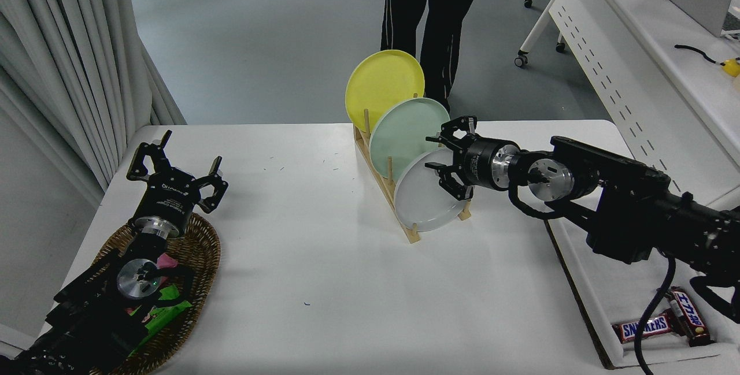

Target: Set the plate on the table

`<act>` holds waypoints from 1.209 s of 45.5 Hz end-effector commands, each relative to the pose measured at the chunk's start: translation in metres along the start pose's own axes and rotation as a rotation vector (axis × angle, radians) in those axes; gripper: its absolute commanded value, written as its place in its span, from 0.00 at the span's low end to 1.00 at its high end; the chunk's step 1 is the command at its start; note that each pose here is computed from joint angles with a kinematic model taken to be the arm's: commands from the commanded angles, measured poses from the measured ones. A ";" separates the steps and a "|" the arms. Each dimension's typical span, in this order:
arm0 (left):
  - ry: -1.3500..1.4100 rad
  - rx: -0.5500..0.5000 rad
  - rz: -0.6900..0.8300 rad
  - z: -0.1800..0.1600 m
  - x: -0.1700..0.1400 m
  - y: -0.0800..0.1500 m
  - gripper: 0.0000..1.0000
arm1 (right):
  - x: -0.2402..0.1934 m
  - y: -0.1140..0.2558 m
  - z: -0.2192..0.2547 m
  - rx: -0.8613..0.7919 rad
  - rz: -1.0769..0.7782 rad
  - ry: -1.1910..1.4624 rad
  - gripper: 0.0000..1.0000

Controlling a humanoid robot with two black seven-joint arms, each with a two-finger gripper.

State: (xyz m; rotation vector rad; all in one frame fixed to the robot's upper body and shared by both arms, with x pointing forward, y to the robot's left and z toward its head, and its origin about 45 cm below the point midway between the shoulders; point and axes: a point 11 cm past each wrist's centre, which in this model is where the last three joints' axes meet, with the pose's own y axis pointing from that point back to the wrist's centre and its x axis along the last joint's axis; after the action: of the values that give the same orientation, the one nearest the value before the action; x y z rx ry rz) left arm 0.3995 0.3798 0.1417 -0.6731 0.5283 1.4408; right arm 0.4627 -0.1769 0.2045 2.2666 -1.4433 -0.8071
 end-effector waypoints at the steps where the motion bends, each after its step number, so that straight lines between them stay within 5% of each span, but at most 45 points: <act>1: 0.000 0.000 0.000 0.000 0.000 0.000 1.00 | -0.002 0.000 -0.001 -0.017 -0.005 -0.006 0.40; 55: 0.000 0.000 0.000 0.000 0.000 0.000 1.00 | -0.001 0.002 -0.005 -0.033 0.000 -0.015 0.15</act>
State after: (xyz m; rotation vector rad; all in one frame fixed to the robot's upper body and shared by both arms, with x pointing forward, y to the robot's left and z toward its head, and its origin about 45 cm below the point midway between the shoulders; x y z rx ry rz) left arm 0.3995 0.3798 0.1417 -0.6731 0.5283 1.4408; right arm 0.4647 -0.1767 0.2099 2.2484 -1.4320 -0.8391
